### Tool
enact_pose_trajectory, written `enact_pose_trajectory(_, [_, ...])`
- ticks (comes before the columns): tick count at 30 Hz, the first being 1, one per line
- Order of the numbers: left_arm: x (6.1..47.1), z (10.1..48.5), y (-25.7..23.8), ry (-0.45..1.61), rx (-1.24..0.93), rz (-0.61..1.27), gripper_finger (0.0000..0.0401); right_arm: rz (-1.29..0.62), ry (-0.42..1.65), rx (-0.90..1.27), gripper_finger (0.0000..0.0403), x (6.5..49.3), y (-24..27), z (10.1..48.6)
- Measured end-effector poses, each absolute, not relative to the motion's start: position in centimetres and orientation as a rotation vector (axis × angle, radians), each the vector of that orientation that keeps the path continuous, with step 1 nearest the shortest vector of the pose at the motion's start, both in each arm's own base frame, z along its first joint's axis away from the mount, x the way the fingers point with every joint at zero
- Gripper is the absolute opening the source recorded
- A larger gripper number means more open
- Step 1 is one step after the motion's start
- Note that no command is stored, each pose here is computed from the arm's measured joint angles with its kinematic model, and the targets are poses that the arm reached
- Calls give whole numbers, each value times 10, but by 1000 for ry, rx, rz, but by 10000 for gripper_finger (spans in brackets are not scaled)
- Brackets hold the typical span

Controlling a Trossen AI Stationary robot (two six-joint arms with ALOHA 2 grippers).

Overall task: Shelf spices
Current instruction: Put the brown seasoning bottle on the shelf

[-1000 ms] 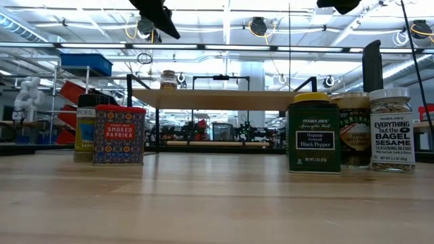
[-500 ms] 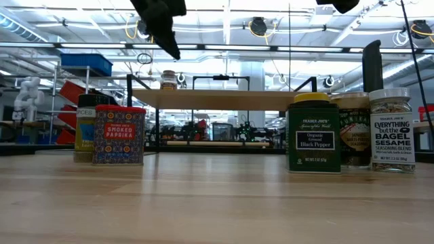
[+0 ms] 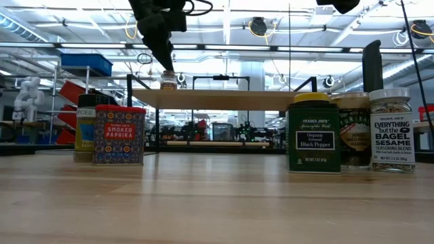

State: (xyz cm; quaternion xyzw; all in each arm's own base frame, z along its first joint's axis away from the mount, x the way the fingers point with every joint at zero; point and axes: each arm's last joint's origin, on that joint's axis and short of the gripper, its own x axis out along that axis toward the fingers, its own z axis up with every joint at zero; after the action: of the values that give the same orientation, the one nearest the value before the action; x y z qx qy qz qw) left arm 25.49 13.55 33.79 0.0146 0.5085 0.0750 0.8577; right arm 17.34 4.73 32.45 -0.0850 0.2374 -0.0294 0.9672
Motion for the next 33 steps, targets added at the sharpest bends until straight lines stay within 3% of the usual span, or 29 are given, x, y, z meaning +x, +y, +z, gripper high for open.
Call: enact_pose_trajectory(33, [264,315,138,1200,69,103,260,-59,482,-173,0,173,47,324])
